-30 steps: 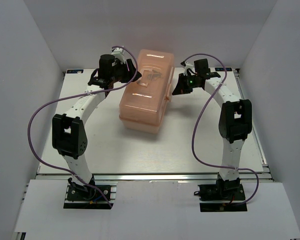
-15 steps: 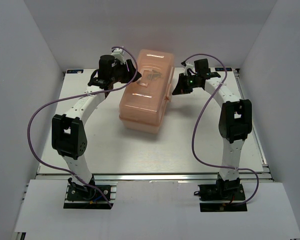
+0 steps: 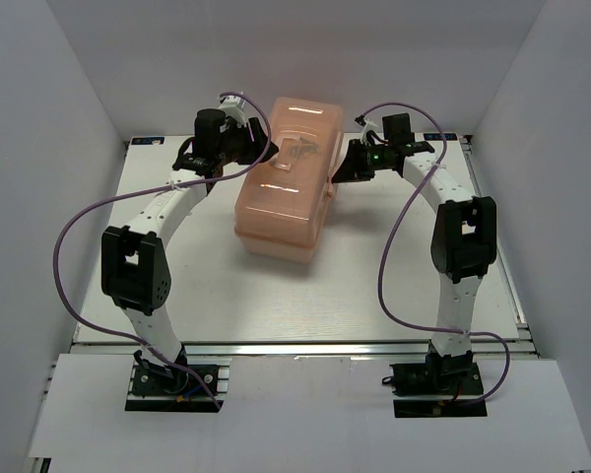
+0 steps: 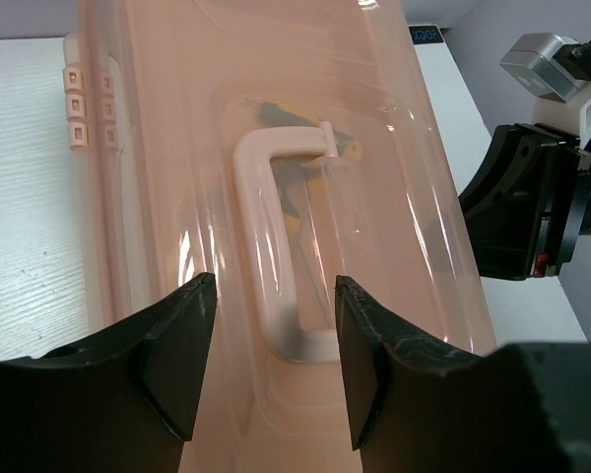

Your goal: Sort the tools into containers

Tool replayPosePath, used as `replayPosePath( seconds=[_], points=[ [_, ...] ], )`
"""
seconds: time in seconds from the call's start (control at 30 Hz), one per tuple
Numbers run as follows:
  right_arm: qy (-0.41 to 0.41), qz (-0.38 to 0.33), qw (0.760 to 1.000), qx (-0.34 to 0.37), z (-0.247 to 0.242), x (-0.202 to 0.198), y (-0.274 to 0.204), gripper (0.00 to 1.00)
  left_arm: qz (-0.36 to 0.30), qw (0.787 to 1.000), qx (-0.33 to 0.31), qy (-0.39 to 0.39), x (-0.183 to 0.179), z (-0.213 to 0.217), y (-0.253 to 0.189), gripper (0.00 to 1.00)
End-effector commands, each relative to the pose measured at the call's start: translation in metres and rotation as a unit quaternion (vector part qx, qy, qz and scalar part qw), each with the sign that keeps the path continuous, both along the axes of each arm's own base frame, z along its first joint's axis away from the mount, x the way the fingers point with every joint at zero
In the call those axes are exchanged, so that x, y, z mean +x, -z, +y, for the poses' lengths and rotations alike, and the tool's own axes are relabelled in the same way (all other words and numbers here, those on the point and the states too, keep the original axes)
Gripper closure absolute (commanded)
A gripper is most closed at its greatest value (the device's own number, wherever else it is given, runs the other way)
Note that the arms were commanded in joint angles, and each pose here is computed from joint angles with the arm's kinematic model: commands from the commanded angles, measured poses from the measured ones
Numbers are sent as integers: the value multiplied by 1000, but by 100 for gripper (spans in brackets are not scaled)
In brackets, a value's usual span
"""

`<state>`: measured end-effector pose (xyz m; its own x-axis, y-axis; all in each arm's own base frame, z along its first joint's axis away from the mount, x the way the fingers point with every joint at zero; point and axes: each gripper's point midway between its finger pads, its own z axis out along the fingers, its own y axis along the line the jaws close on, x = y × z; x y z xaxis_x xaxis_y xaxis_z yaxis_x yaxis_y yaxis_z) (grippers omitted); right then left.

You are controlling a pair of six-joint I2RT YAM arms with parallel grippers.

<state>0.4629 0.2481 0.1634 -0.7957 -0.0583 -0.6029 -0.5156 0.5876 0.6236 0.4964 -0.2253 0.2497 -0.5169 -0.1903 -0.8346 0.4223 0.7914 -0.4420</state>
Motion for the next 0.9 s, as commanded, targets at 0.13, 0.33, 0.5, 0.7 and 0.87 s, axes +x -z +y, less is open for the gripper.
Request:
replayPosePath(
  seconds=[0.13, 0.33, 0.5, 0.7, 0.87],
  points=[
    [-27, -21, 999, 31, 20, -6, -24, 79, 110, 993, 23, 27, -41, -4, 55, 38],
    [-38, 23, 997, 61, 20, -16, -7, 80, 110, 993, 25, 26, -41, -2, 55, 38],
    [-41, 53, 990, 122, 15, -21, 2, 80, 112, 993, 28, 23, -41, -1, 57, 38],
    [-36, 74, 985, 151, 9, -17, 7, 83, 115, 993, 29, 24, -40, -2, 59, 38],
    [-30, 89, 984, 152, 8, -14, 18, 84, 119, 992, 28, 26, -38, -3, 62, 38]
  ],
)
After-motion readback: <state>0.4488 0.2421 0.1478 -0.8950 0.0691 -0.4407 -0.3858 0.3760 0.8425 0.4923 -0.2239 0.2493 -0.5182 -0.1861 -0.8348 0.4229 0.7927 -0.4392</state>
